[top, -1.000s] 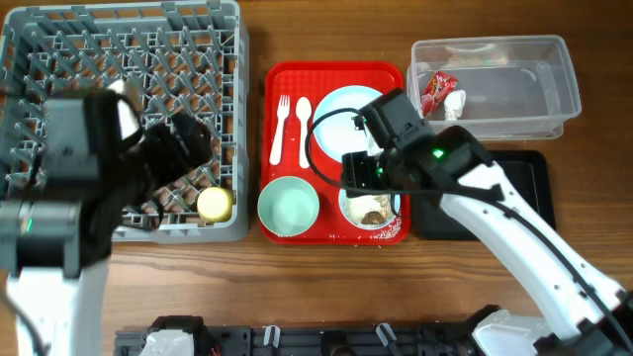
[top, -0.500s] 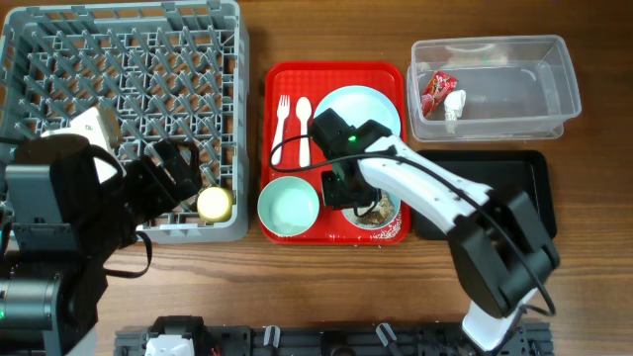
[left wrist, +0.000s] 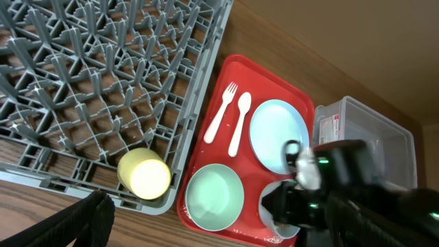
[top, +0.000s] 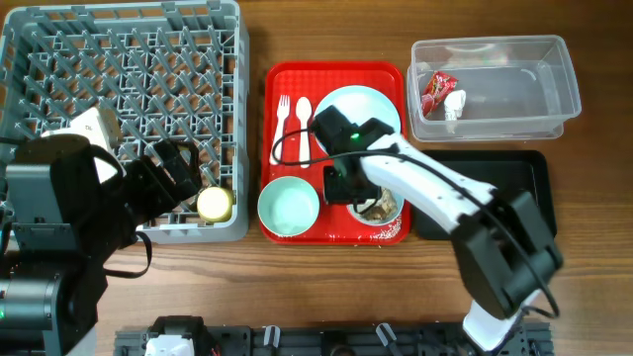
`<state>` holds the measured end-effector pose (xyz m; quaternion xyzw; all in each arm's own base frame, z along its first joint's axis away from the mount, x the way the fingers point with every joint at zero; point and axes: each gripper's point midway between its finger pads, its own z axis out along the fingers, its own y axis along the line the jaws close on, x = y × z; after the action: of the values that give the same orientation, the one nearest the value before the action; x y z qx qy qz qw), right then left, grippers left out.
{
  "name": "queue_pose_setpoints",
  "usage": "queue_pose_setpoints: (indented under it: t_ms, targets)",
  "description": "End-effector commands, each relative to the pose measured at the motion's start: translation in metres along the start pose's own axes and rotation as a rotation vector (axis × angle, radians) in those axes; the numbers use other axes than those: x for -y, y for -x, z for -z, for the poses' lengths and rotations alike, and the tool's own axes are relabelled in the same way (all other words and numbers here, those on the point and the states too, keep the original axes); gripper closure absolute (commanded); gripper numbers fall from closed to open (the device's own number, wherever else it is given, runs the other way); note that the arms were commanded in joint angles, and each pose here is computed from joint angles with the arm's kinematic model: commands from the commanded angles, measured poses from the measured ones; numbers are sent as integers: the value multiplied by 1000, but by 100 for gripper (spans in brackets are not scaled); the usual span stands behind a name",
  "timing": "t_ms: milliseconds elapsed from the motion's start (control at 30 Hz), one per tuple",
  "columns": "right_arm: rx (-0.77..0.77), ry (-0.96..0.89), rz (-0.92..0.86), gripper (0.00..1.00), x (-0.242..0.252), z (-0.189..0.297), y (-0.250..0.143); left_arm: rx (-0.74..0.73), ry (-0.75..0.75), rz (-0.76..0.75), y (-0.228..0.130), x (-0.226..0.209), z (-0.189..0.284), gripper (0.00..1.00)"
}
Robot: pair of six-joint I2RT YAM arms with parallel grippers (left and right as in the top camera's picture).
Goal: Sort waste into correct bins and load items into the dishwasher rack
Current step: 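Grasp the blue bowl with food scraps using the right gripper, then tip the blue bowl over the black tray to dump the scraps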
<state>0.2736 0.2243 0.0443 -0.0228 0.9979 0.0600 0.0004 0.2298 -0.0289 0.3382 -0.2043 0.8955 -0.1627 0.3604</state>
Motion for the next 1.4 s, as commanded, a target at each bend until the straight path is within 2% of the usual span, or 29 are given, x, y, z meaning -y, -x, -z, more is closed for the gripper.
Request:
queue_pose_setpoints:
  t_ms: [0,100,233,333,500,667,867,1033,1267,1333,1367]
  targets:
    - [132,187,3,96,-7,71,12,21,2,-18,4,0,4,0]
    - [186,293,-5,96,9,110,17,21,3,-19,4,0,4,0]
    - [167,404,20,96,35,133,13,21,3,-19,4,0,4,0]
    - [140,642,99,96,50,155,6,21,3,-19,4,0,4,0]
    - [171,794,40,96,88,150,2,21,3,-19,4,0,4,0]
    - [293,985,-63,96,123,125,-3,20,3,-19,4,0,4,0]
    - [515,1083,-119,96,159,107,-3,21,3,-19,4,0,4,0]
    - [743,1219,-111,96,182,142,-3,21,3,-19,4,0,4,0]
    - [777,1224,-66,96,179,145,-3,21,3,-19,4,0,4,0]
    - [779,1294,-90,96,176,156,-4,21,3,-19,4,0,4,0]
    - [805,1272,-46,96,175,156,-4,21,3,-19,4,0,4,0]
